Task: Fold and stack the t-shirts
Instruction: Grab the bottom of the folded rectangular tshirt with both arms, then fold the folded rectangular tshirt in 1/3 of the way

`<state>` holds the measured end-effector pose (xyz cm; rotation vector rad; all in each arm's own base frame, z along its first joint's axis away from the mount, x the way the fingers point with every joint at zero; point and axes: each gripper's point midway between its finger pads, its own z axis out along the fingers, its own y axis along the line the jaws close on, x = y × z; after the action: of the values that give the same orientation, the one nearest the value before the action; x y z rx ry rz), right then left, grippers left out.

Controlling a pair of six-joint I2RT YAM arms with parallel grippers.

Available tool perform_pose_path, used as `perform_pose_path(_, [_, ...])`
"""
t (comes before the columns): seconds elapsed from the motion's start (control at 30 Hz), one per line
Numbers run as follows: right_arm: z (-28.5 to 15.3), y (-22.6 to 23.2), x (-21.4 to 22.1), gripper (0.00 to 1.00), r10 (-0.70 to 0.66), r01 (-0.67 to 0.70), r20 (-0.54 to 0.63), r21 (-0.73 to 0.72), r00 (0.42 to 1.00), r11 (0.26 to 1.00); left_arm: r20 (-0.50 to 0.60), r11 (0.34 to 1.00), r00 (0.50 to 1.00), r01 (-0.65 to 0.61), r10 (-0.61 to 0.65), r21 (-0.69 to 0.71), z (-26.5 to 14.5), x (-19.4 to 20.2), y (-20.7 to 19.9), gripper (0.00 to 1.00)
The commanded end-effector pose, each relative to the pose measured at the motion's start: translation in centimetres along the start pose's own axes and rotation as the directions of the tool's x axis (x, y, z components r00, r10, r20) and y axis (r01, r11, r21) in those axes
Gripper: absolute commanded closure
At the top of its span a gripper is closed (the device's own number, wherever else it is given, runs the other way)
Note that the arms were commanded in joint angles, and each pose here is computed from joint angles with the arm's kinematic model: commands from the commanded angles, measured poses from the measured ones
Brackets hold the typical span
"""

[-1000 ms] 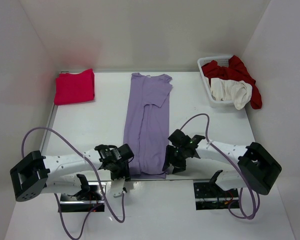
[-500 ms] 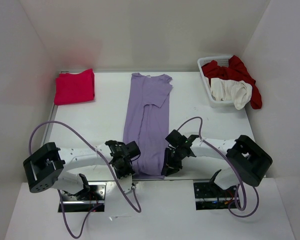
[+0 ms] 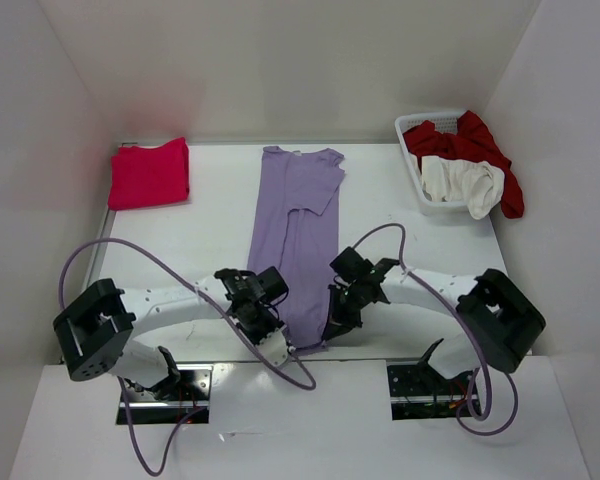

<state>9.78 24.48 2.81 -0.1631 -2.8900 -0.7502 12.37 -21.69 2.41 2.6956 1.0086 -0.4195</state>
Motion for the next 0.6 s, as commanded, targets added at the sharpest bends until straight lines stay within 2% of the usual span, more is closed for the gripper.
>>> perform_pose_path(0.0, [-4.3,2.8,-2.7,1.0,-0.026,0.034,0.118,-0.067,0.993,0.997,0.07,0.989,0.99,0.127,-0.122,-0.073,-2.5,-0.6,2.4,0.95])
perform_pose_path(0.13, [-7.4,4.1,-5.0,1.0,-0.022,0.042,0.197,-0.099,0.98,0.994,0.065,0.954,0.974,0.224,-0.216,-0.198,-5.7,1.7,5.5,0.95])
perform_pose_path(0.3, [-8.7,5.4,-9.3,1.0,-0.018,0.046,0.24,-0.109,0.971,0.993,0.09,0.857,0.938,0.344,-0.336,-0.384,-9.9,6.9,10.5,0.97])
perform_pose_path(0.37, [-10.1,7.1,-11.8,1.0,-0.036,0.078,0.284,-0.139,0.958,0.987,0.098,0.815,0.94,0.334,-0.328,-0.473,-12.3,8.0,12.9,0.97])
perform_pose_path(0.57, [-12.4,7.8,-19.6,1.0,-0.059,0.105,0.344,-0.116,0.937,0.988,0.027,0.659,0.923,0.294,-0.384,-0.692,-16.8,13.9,17.7,0.97])
